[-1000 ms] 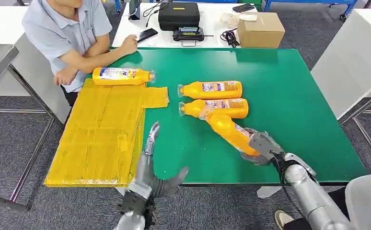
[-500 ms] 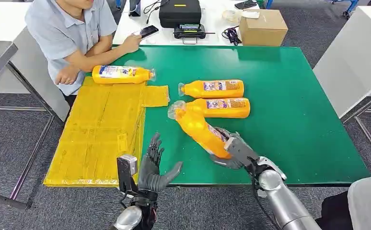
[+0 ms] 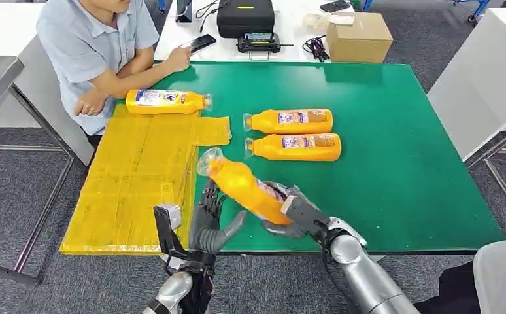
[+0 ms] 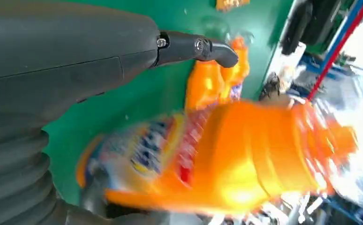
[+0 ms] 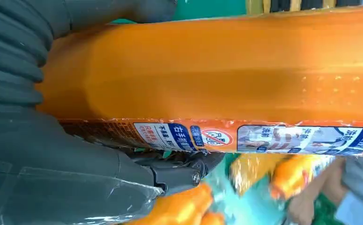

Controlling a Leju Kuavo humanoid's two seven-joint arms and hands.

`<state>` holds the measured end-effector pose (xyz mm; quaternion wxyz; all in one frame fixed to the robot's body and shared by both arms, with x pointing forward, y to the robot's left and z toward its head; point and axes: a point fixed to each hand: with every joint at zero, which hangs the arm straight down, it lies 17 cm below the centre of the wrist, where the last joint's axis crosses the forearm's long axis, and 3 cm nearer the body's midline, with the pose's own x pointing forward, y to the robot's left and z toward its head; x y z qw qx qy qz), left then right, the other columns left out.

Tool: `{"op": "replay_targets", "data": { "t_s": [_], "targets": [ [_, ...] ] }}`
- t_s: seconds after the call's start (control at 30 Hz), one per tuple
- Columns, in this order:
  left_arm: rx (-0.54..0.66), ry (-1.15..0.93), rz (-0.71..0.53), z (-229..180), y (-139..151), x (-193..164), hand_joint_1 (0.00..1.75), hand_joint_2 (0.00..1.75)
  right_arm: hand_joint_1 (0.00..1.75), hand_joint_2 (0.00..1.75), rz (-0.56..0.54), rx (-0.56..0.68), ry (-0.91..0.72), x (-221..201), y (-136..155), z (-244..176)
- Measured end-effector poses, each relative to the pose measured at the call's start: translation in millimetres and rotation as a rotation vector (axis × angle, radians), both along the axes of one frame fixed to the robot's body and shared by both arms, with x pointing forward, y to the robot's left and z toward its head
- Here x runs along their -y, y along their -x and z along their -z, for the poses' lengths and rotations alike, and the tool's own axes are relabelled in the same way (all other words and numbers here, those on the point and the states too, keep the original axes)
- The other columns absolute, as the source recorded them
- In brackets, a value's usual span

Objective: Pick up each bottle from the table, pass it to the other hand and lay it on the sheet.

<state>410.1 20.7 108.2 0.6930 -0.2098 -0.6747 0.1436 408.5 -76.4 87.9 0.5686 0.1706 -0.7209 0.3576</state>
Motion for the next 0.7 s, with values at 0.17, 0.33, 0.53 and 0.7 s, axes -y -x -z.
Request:
{"op": "replay_targets", "data": {
  "t_s": [0.17, 0.33, 0.53, 0.7],
  "targets": [
    [0.013, 0.015, 0.033, -6.9, 0.6, 8.7, 0.00, 1.75, 1.75, 1.75, -0.024, -0.023, 0.020, -7.0, 2.6, 11.8],
    [-0.001, 0.029, 0.062, -6.4, -3.2, 14.2, 0.00, 1.75, 1.75, 1.75, -0.064, -0.035, 0.037, -16.2, 6.9, 19.0],
    [-0.014, 0.039, 0.079, 1.4, -7.6, 15.9, 0.00, 1.75, 1.75, 1.75, -0.081, -0.055, 0.046, -21.7, 8.9, 25.1],
    [-0.035, 0.013, 0.071, 10.0, -10.9, 14.2, 0.00, 1.75, 1.75, 1.75, -0.097, -0.058, 0.048, -27.2, 13.5, 28.4]
  ]
}}
